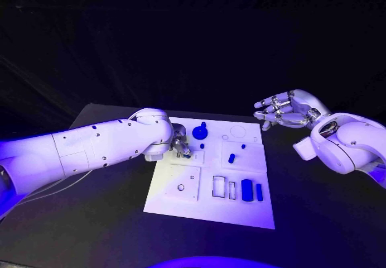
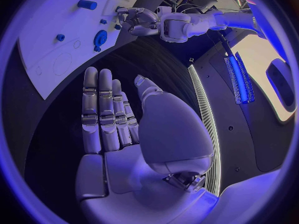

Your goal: Assemble the parts on the task board

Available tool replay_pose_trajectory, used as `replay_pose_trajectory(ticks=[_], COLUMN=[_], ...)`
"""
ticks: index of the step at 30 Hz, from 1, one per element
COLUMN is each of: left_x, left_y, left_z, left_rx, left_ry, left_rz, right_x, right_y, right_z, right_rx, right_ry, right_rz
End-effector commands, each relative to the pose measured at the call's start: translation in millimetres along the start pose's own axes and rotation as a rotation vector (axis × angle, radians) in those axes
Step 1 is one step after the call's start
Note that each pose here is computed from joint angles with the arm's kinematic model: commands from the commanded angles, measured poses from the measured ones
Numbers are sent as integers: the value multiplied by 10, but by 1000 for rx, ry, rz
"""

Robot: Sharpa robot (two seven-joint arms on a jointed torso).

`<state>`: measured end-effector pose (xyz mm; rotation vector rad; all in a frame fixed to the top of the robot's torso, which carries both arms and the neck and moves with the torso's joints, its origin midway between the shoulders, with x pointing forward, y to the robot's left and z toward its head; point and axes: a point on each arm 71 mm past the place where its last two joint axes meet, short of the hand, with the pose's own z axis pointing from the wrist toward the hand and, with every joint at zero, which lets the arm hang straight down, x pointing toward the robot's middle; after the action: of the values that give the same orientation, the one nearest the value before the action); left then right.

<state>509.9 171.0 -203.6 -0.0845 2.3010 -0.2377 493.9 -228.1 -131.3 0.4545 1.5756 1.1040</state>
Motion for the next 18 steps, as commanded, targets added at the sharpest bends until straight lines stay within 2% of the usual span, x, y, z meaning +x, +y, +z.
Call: replay_pose_trajectory(ticks=[1, 7, 18], left_x=[86, 88, 69], left_y=[-37, -51, -70], left_z=[32, 47, 70], left_rx=[6, 4, 2], left_ry=[65, 76, 60], left_rz=[24, 30, 12], right_x=[16, 16, 21], right_y=[6, 5, 4], right_z=[0, 1, 3], right_rx=[-3, -3, -2], right_ry=[14, 15, 17], right_rz=[-6, -6, -6])
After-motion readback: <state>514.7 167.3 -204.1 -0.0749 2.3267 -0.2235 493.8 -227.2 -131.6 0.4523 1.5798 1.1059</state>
